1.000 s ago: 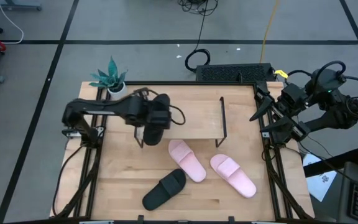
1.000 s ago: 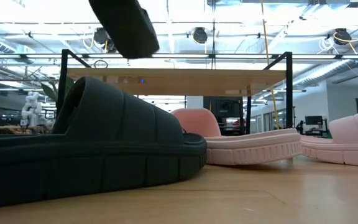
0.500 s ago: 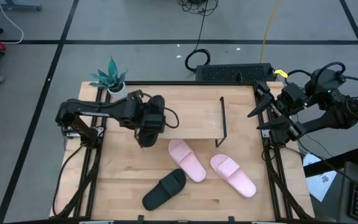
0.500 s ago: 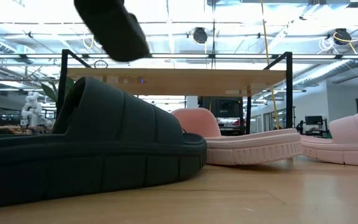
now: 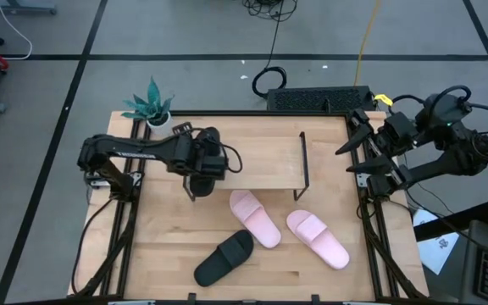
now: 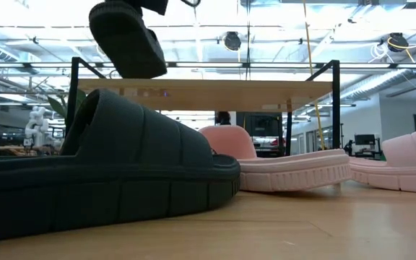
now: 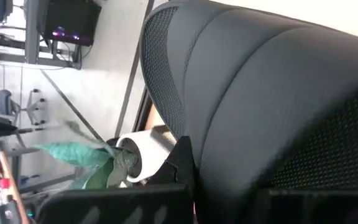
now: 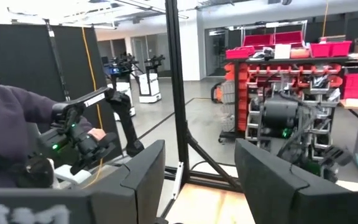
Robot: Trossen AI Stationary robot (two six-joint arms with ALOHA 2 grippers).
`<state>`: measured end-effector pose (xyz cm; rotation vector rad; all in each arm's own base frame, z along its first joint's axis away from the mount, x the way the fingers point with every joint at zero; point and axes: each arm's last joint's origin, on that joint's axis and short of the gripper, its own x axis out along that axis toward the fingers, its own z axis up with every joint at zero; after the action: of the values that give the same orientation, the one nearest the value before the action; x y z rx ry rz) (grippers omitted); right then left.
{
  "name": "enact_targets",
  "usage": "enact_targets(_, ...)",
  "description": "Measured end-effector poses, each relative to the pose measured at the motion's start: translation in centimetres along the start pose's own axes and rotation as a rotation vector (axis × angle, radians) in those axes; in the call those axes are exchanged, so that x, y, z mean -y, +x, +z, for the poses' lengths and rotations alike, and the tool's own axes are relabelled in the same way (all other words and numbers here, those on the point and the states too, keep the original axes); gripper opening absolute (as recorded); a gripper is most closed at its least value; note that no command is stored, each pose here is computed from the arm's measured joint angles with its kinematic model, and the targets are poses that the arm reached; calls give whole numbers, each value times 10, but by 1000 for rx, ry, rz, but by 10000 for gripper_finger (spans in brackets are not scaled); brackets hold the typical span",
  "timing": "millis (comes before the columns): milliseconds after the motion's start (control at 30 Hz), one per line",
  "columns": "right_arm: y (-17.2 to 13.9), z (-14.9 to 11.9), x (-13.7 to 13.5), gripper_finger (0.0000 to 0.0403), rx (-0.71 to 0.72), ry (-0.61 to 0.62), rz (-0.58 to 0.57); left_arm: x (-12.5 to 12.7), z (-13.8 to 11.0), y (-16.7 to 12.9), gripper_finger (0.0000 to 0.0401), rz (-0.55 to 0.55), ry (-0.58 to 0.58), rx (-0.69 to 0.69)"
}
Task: Pick and place slides into the shelf
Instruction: Put the left black slipper on the shelf
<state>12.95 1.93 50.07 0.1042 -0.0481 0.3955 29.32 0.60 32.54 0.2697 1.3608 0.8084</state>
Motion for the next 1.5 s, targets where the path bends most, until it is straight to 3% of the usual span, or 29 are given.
enact_targets(267,0,0,0,183,-1,2,-2,15,14,24,0,62,116,-62)
enact_targets(633,0,0,0,183,-1,4,-1,4,15,29,0,59,105,-85)
enact_targets(967,0,0,0,183,-1,5,3,14,6,43,0,62,155,-148)
enact_targets(1500,0,0,0,183,-1,-2,3,16,4,47,5,51,136,-168)
